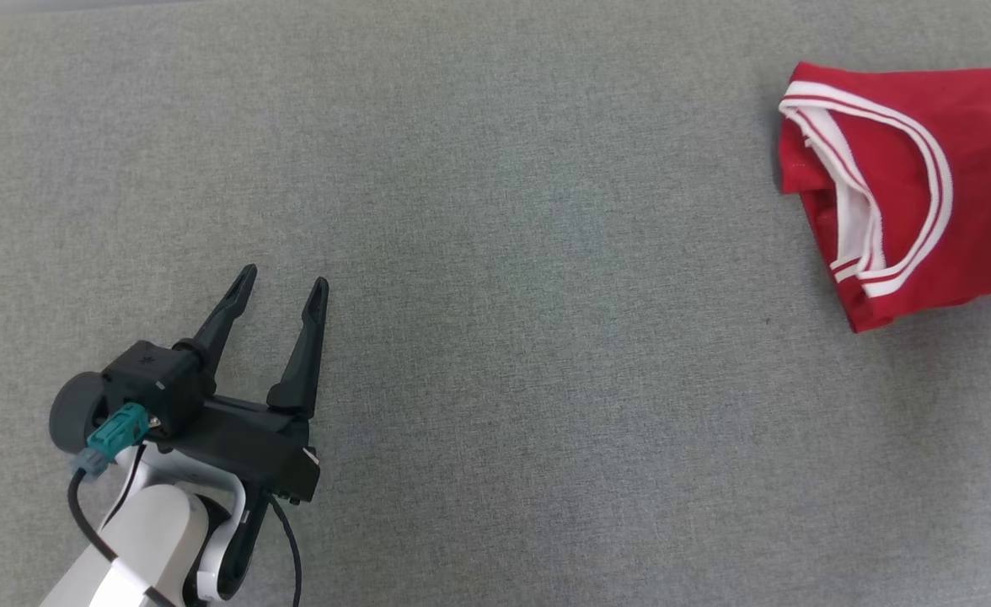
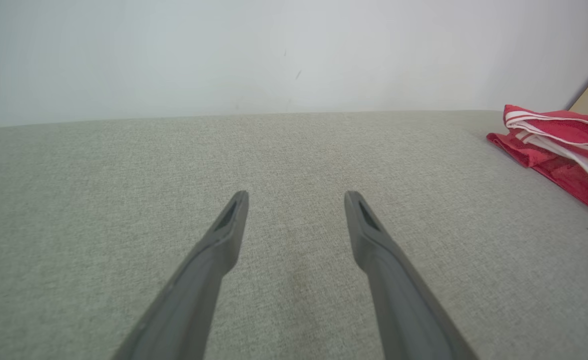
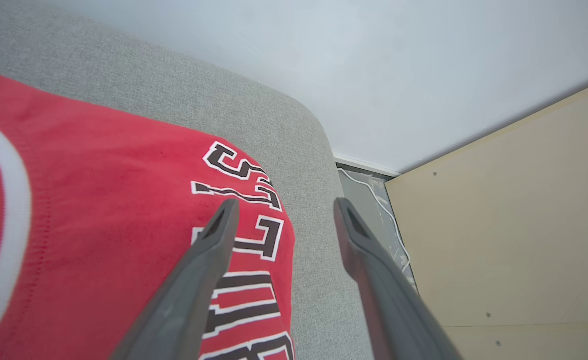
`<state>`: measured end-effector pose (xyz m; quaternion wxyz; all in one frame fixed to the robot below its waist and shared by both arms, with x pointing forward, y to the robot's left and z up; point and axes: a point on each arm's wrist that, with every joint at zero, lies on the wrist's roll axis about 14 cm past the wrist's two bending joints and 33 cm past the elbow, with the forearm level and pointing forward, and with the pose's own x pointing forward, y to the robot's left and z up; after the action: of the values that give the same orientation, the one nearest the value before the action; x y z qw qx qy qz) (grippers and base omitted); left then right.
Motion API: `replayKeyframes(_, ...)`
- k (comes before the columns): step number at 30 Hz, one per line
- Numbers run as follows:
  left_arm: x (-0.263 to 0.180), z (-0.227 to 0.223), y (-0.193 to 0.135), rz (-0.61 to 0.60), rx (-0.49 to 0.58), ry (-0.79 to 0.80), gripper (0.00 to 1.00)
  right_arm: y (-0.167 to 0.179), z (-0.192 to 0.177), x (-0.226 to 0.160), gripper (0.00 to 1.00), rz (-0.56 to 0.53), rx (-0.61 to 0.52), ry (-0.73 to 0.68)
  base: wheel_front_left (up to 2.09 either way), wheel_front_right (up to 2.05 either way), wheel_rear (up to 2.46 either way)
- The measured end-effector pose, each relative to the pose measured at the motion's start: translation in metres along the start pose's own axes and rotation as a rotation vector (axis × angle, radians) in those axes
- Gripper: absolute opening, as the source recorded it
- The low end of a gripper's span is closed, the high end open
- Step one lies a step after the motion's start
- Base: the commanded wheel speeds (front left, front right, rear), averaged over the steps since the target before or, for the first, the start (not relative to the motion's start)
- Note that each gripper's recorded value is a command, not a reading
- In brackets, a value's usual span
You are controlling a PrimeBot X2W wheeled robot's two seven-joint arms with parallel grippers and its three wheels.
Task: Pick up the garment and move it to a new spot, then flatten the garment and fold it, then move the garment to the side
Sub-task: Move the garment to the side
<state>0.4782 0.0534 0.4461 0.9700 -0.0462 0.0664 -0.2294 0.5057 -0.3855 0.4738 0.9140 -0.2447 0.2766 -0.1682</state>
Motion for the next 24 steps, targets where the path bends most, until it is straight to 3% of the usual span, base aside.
replayKeyframes(8, 0.001, 0.028, 0.006, 0.046, 0.004, -0.095, 1.00, 0.015, 0.024, -0.009, 1.00, 0.052, 0.113, -0.145, 0.00, 0.00, 0.00)
replayKeyframes(12, -0.002, 0.044, 0.014, 0.106, -0.029, -0.143, 1.00, 0.021, 0.041, -0.020, 1.00, 0.078, 0.236, -0.252, 0.00, 0.00, 0.00)
replayKeyframes(15, -0.009, 0.052, 0.022, 0.160, -0.072, -0.167, 1.00, 0.029, 0.048, -0.032, 1.00, 0.102, 0.340, -0.317, 0.00, 0.00, 0.00)
replayKeyframes(24, -0.048, 0.059, 0.040, 0.287, -0.105, -0.163, 1.00, 0.042, 0.056, -0.086, 1.00, 0.151, 0.479, -0.479, 0.00, 0.00, 0.00)
